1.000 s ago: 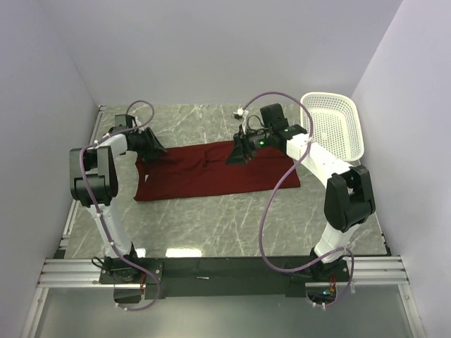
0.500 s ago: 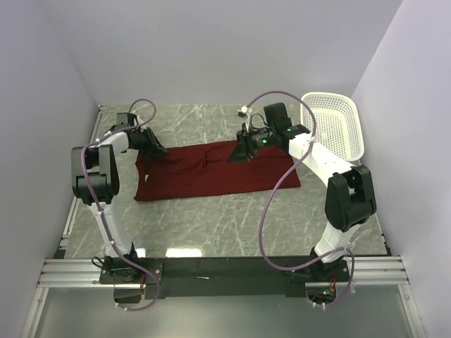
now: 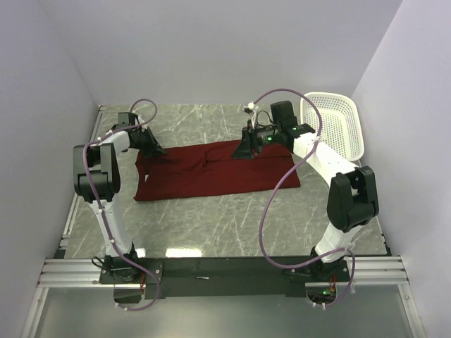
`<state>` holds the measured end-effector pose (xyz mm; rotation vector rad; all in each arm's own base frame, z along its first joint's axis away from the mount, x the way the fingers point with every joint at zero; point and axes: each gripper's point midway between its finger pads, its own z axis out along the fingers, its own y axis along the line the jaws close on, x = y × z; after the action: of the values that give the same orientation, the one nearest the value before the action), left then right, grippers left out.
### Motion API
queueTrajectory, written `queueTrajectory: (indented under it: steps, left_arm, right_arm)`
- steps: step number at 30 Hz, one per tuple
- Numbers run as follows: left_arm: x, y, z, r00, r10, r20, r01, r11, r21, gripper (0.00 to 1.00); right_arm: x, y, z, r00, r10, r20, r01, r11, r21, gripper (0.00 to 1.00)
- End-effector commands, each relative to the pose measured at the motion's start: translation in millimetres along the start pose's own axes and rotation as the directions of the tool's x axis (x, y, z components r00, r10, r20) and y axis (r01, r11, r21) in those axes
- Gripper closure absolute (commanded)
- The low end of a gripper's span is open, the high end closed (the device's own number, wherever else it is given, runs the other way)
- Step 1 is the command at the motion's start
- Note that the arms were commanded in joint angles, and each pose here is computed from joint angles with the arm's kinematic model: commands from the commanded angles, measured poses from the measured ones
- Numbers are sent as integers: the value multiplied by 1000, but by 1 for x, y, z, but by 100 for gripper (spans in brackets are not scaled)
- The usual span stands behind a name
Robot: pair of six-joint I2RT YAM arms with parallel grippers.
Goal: Fold and stack the t-shirts
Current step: Fold the tshirt
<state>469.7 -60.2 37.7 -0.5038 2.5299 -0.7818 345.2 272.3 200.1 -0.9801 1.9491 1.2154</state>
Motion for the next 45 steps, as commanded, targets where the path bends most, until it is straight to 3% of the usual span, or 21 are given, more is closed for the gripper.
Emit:
queueTrajectory:
  steps: [1,17,27,33,45]
  left_arm:
    - [-21,-23,-12,996,69,59,-72,996,56,99]
    - [-47,-55,-47,972,124,198,-143,986,86,99]
    - [-56,-62,-43,969,133,210,-161,980,120,99]
    - [-54,-75,-46,954,193,229,-239,951,195,99]
    - [-38,-54,-41,920,277,278,-326,934,149,99]
  right_arm:
    - [-16,12,-12,998,-46,53,47,999,-16,42]
    - [-19,10,-17,997,-39,67,40,999,-12,41]
    - [-19,8,-23,997,-31,78,32,999,-7,41]
    - [-17,6,-21,997,-21,74,22,1000,-13,41]
    - [-14,2,-21,998,-13,68,14,1000,-12,41]
